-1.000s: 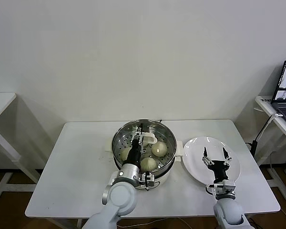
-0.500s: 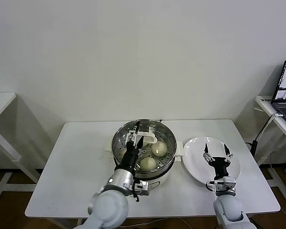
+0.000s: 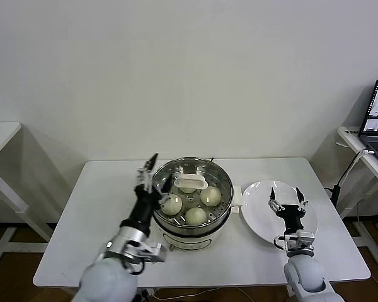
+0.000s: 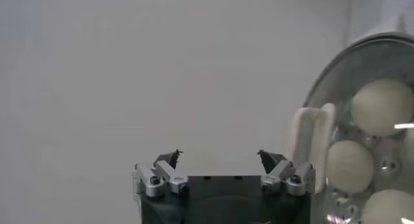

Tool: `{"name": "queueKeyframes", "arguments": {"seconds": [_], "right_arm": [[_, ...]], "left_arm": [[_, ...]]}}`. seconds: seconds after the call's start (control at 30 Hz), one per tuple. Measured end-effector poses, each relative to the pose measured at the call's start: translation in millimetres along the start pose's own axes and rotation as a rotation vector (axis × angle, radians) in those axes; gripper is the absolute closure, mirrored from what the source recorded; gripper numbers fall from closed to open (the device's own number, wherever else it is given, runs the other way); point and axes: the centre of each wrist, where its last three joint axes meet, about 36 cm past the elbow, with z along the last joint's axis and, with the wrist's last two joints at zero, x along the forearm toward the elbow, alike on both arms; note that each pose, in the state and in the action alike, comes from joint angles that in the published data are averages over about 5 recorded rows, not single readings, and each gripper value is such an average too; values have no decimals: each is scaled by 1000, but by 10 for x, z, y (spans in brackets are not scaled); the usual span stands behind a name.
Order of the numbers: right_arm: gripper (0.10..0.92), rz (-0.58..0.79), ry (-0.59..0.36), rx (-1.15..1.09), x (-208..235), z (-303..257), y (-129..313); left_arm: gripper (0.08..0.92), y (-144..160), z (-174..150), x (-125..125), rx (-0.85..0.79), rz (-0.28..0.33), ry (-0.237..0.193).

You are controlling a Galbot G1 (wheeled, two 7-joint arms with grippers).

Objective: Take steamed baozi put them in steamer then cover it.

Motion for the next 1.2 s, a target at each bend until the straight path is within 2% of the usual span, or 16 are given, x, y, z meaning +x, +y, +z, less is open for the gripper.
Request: {"name": "queueKeyframes", "arguments": {"seconds": [0.23, 0.5, 0.77, 1.2], "right_arm": [[200, -24, 7, -43, 78, -118, 20], [200, -38, 13, -76, 150, -192, 63], [200, -55, 35, -95, 189, -203, 96], [200, -74, 49, -103, 186, -204, 139]], "left_arm": [[177, 90, 428, 70, 324, -66, -30], [177, 29, 984, 190, 631, -126, 28], [177, -175, 1422, 310, 760, -160, 83], [177, -354, 1778, 389, 823, -201, 118]]}}
